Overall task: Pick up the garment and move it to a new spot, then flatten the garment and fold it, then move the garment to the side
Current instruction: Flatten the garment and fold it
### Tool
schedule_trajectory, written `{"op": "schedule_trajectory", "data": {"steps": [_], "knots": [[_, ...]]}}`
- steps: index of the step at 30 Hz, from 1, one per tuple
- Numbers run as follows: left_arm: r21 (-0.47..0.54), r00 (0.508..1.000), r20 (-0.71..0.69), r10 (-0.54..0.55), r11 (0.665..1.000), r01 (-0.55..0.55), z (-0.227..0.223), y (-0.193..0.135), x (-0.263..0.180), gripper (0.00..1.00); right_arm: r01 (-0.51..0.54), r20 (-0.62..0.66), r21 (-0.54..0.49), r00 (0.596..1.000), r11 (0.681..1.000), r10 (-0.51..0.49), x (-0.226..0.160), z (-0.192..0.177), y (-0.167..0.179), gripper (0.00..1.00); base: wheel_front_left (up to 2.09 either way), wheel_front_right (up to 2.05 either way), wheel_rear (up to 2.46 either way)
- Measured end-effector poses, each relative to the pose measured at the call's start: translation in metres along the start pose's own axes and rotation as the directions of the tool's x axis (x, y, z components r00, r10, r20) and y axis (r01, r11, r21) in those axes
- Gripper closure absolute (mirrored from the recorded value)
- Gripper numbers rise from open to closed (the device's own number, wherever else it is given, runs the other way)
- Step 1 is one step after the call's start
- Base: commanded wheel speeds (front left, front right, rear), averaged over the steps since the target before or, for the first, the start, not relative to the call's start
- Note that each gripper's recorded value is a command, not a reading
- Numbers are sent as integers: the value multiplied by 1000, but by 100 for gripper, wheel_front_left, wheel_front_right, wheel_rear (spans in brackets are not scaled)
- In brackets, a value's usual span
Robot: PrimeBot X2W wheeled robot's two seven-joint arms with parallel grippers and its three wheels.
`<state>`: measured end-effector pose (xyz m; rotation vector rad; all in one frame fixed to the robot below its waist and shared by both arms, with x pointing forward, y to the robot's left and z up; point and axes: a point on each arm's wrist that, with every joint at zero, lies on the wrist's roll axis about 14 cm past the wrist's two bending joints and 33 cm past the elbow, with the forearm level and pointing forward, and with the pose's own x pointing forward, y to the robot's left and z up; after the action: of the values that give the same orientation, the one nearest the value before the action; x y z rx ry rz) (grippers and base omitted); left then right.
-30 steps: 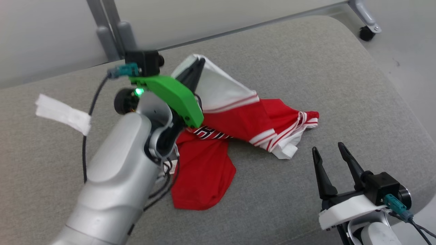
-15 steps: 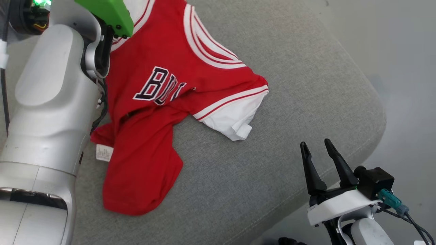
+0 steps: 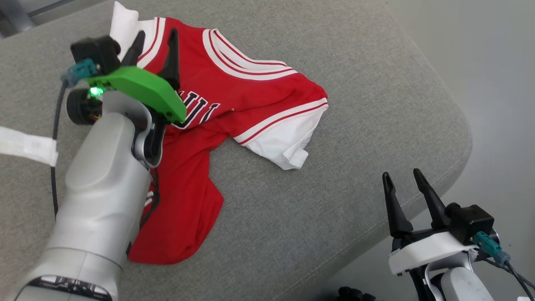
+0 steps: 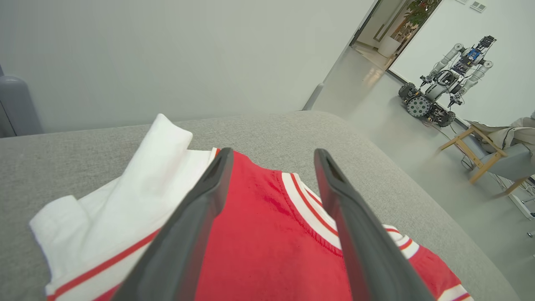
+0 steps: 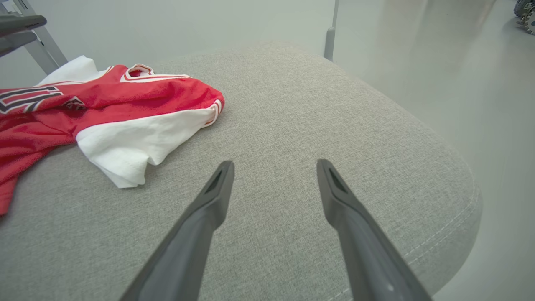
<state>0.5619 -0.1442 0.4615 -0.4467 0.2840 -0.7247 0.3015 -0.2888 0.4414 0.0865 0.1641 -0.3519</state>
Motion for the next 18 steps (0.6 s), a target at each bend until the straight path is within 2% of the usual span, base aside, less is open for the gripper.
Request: {"op": "schedule_trajectory", "data": {"steps": [9, 14, 18], "knots": [[26, 999, -6, 42, 999, -42, -32, -4, -82, 0, -8, 10, -30, 1000, 1000, 8, -26, -3, -6, 0, 0, 0, 0], [79, 987, 34, 160, 984, -162, -28, 10, -155, 0, -57, 60, -28, 996, 998, 59, -37, 7, -2, 0, 0, 0, 0], [132, 965, 61, 256, 956, -262, -30, 27, -207, 0, -112, 86, -32, 990, 993, 114, -37, 12, 9, 0, 0, 0, 0]]}}
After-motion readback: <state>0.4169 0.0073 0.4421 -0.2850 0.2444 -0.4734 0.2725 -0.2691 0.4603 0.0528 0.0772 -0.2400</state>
